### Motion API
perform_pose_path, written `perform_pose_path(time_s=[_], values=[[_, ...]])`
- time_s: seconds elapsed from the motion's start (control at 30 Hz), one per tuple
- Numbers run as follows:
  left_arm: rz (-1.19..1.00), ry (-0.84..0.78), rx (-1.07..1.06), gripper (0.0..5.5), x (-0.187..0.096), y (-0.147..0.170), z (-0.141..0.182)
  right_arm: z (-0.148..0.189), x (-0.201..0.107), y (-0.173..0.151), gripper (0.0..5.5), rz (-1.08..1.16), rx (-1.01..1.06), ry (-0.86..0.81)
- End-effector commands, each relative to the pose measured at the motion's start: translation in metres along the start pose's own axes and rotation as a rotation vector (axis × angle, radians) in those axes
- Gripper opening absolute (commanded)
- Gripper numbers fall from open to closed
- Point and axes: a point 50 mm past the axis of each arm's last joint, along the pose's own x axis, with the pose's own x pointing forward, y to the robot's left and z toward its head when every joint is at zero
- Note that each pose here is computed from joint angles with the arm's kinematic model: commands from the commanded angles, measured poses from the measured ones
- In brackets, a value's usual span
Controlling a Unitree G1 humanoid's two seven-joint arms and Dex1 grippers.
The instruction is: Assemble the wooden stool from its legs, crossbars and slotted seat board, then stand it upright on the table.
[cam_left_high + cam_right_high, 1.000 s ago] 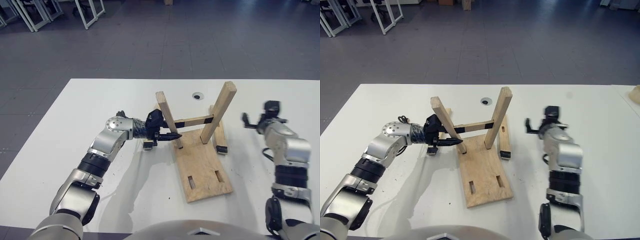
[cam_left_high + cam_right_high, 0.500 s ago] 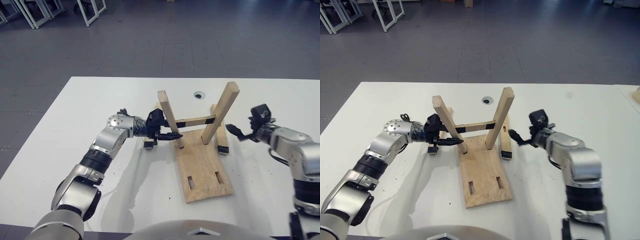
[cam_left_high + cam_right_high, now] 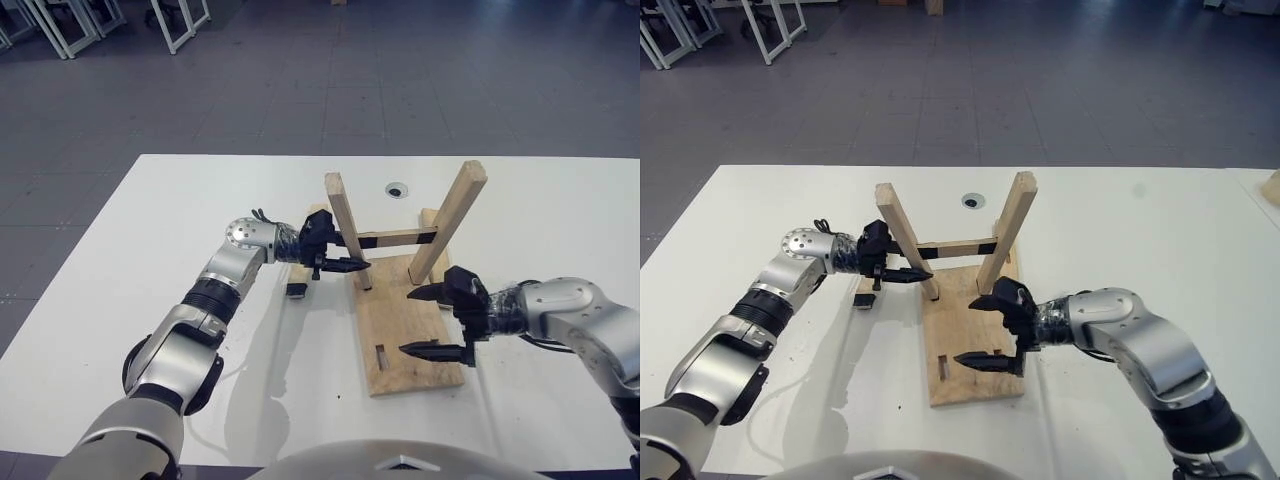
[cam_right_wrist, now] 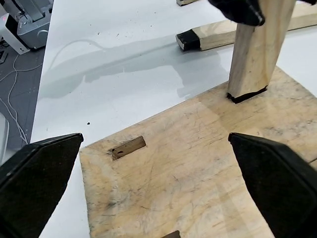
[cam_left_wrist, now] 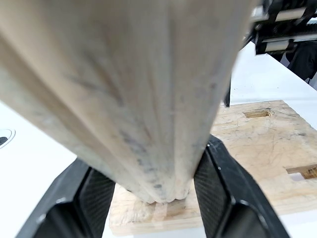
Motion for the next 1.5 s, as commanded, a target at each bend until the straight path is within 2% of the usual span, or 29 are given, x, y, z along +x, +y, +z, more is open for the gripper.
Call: perform_pose_path(time_s=[0.03, 0.2, 0.27, 0.4, 0.47, 0.63, 0.73, 0.8, 0.9, 1.0, 1.03, 1.1, 1.17, 1.27, 1.37, 1.43, 1.5], values=[[-0.238, 0.335, 0.181, 2.06, 0.000, -0.014, -0.023, -0.013, 0.007, -0.016, 5.48, 0.010, -0.092, 0.081], [-0.252, 0.334, 0.230, 2.06, 0.004, -0.012, -0.018, -0.039, 0.014, -0.009, 5.48, 0.058, -0.074, 0.143], [-0.229, 0.326, 0.224, 2.73, 0.005, -0.010, -0.018, -0.051, 0.018, -0.002, 5.50, 0.080, -0.056, 0.161], [-0.219, 0.330, 0.239, 3.51, 0.004, -0.009, -0.018, -0.057, 0.023, 0.005, 5.50, 0.081, -0.041, 0.148], [-0.224, 0.381, 0.256, 3.80, -0.003, -0.006, -0.018, -0.058, 0.025, 0.006, 5.50, 0.062, -0.037, 0.138], [-0.072, 0.477, 0.280, 4.75, -0.034, 0.017, 0.005, -0.060, 0.030, 0.006, 5.50, 0.013, -0.022, 0.117], [0.094, 0.578, 0.239, 4.75, -0.074, 0.029, 0.033, -0.062, 0.035, 0.006, 5.50, -0.024, 0.003, 0.096], [0.330, 0.581, 0.189, 4.75, -0.101, 0.039, 0.054, -0.065, 0.038, 0.006, 5.50, -0.049, 0.021, 0.086], [0.808, 0.361, 0.101, 4.75, -0.130, 0.053, 0.098, -0.070, 0.044, 0.003, 5.50, -0.091, 0.051, 0.073], [0.998, 0.084, 0.025, 4.45, -0.120, 0.051, 0.140, -0.074, 0.046, 0.002, 5.50, -0.117, 0.069, 0.069], [1.022, 0.020, 0.005, 4.24, -0.114, 0.048, 0.149, -0.074, 0.046, 0.002, 5.50, -0.119, 0.071, 0.069], [0.987, -0.191, -0.122, 3.91, -0.084, 0.035, 0.172, -0.076, 0.047, 0.001, 5.50, -0.138, 0.082, 0.075], [0.942, -0.312, -0.229, 3.49, -0.059, 0.022, 0.186, -0.077, 0.049, -0.001, 5.50, -0.153, 0.091, 0.080], [0.855, -0.325, -0.334, 3.26, -0.033, 0.006, 0.191, -0.078, 0.049, -0.001, 5.50, -0.160, 0.098, 0.083], [0.904, -0.306, -0.346, 3.26, -0.032, 0.005, 0.187, -0.077, 0.050, -0.002, 5.50, -0.165, 0.101, 0.079], [0.934, -0.443, -0.276, 3.26, -0.038, 0.009, 0.212, -0.076, 0.051, -0.001, 5.50, -0.167, 0.104, 0.076], [0.929, -0.678, -0.122, 3.26, -0.051, 0.004, 0.259, -0.077, 0.051, 0.000, 5.50, -0.168, 0.106, 0.075]])
